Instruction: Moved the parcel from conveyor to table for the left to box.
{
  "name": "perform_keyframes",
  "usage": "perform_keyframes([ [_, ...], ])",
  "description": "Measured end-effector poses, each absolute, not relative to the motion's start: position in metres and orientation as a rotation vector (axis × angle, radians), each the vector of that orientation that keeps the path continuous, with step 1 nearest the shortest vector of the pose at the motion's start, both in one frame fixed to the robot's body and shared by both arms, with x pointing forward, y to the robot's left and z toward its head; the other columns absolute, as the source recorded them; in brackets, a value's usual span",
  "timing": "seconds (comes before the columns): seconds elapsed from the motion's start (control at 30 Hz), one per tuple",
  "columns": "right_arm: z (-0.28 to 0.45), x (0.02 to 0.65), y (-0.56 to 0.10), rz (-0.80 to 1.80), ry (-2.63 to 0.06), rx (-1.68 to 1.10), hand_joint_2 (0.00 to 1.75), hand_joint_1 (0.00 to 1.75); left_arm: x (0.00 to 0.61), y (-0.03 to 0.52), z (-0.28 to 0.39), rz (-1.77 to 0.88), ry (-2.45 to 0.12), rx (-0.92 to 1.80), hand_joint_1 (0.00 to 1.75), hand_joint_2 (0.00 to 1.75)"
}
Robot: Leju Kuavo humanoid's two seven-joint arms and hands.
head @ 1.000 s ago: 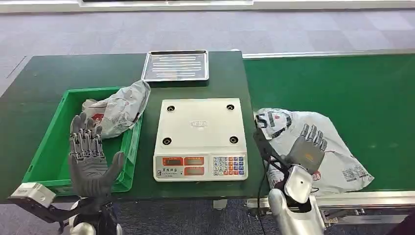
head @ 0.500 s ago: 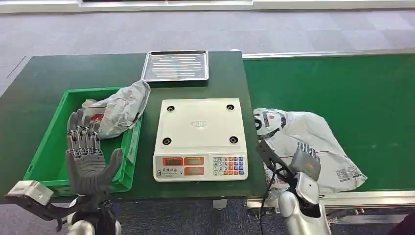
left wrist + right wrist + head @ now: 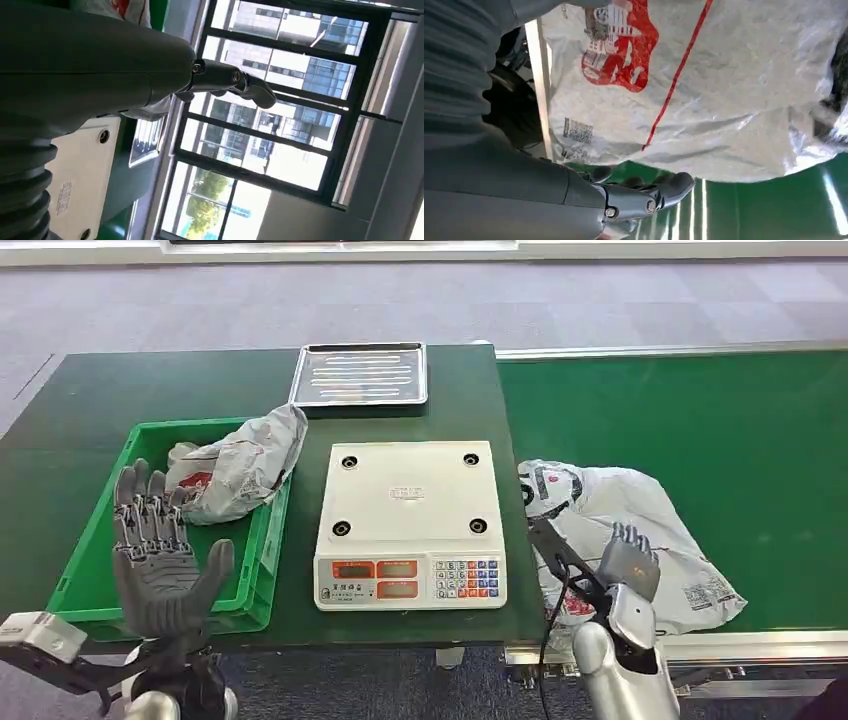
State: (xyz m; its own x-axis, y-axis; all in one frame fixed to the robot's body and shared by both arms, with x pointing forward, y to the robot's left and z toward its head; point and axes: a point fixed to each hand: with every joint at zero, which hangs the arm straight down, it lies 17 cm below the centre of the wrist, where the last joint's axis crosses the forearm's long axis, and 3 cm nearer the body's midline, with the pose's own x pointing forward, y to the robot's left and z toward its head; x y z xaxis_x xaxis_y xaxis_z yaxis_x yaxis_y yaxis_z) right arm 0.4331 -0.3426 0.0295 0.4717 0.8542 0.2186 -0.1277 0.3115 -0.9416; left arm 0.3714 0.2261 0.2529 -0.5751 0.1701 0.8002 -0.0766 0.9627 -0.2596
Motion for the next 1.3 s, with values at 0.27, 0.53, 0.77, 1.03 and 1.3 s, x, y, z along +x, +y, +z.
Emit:
perform_keyframes([
  [0.27, 0.074, 0.455, -0.399, 0.733, -0.767, -1.249, 1.75, 0.00, 0.373, 0.224, 0.258, 0.300, -2.170, -0.091, 0.00, 1.75],
  [0.53, 0.046, 0.502, -0.433, 0.909, -0.733, -1.127, 1.75, 0.00, 0.386, 0.213, 0.256, 0.268, -2.169, -0.131, 0.00, 1.75],
  [0.77, 0.029, 0.508, -0.456, 0.947, -0.653, -1.090, 1.75, 0.00, 0.392, 0.210, 0.252, 0.261, -2.157, -0.139, 0.00, 1.75],
  [1.03, -0.006, 0.501, -0.446, 1.052, -0.683, -0.877, 1.75, 0.00, 0.395, 0.206, 0.250, 0.250, -2.157, -0.153, 0.00, 1.75],
  [1.3, -0.040, 0.473, -0.386, 1.189, -0.908, -0.452, 1.75, 0.00, 0.401, 0.203, 0.259, 0.239, -2.190, -0.186, 0.00, 1.75],
])
